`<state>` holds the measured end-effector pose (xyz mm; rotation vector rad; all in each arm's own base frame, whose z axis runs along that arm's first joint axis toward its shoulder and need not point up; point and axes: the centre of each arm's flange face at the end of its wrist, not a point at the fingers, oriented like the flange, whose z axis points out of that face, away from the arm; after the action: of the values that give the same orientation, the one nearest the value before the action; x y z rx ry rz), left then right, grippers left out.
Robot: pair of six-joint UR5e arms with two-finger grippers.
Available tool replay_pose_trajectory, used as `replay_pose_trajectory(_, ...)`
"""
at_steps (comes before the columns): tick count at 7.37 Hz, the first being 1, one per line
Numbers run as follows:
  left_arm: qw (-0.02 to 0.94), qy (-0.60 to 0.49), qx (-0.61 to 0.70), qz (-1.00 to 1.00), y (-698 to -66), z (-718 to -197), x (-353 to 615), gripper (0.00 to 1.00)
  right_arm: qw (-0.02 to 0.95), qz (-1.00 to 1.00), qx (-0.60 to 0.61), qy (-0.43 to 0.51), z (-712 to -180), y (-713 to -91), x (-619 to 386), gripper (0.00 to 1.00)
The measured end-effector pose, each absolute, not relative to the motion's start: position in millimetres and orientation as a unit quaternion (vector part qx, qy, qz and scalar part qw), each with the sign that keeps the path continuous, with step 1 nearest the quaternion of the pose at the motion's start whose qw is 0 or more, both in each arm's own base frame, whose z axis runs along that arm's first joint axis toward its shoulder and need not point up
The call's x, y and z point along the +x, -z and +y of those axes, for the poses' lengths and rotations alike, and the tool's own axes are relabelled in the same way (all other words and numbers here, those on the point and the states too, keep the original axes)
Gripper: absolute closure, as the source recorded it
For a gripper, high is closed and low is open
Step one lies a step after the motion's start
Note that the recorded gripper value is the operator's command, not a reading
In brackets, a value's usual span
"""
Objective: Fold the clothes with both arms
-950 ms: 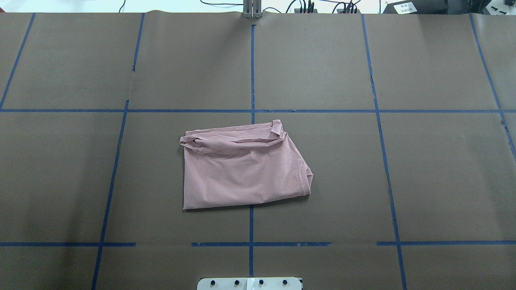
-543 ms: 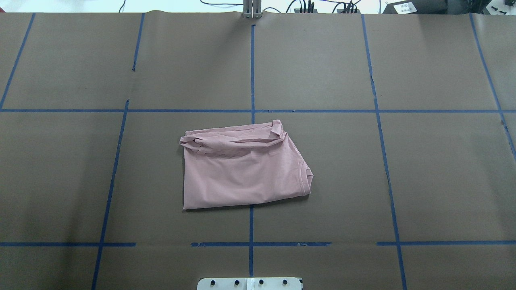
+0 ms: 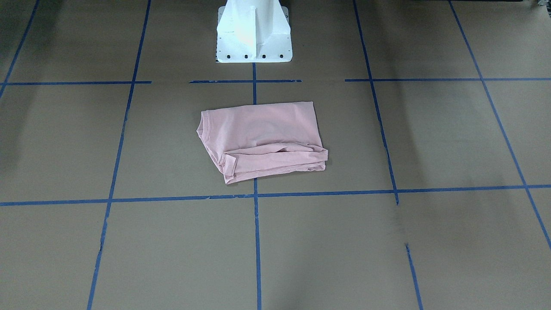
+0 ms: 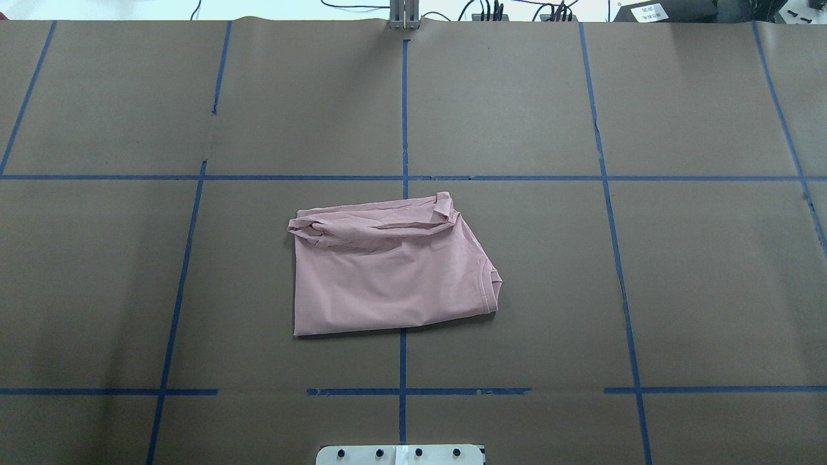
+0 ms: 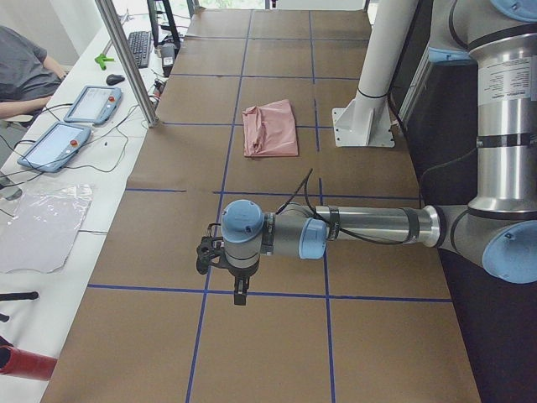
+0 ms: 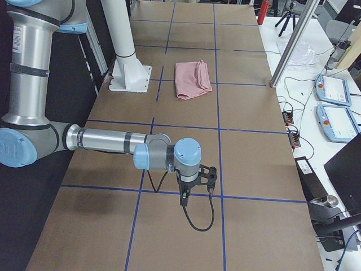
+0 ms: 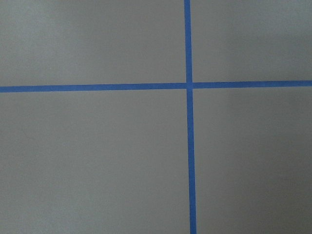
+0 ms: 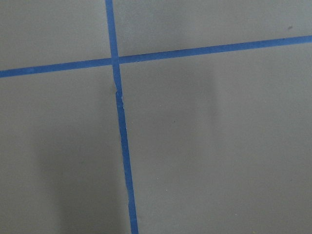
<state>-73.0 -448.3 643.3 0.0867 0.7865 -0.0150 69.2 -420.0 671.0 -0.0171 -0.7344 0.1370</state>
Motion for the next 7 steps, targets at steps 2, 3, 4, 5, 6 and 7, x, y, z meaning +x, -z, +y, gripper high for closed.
replay_pose_trajectory(2, 0.923, 0.008, 0.042, 0.383, -643, -448, -73, 0.0, 0.931, -0.359, -0.009, -0.066, -420, -671, 68, 0.0)
replay_pose_trajectory(3, 0.923, 0.007, 0.042, 0.383, -643, -448, -73, 0.0, 0.931, -0.359, -0.01, -0.064, -420, -671, 66, 0.0)
replay_pose_trajectory(4, 0.923, 0.007, 0.043, 0.383, -643, -448, -73, 0.0, 0.931, -0.359, -0.011, -0.062, -421, -671, 64, 0.0)
replay_pose_trajectory(5, 0.923, 0.007, 0.043, 0.383, -643, -448, -73, 0.0, 0.932, -0.359, -0.013, -0.059, -421, -671, 61, 0.0)
replay_pose_trajectory(6, 0.923, 0.007, 0.044, 0.383, -642, -448, -73, 0.0, 0.932, -0.359, -0.013, -0.057, -422, -671, 59, 0.0)
replay_pose_trajectory(7, 0.922, 0.007, 0.045, 0.384, -641, -449, -73, 0.0, 0.932, -0.359, -0.014, -0.055, -422, -670, 57, 0.0)
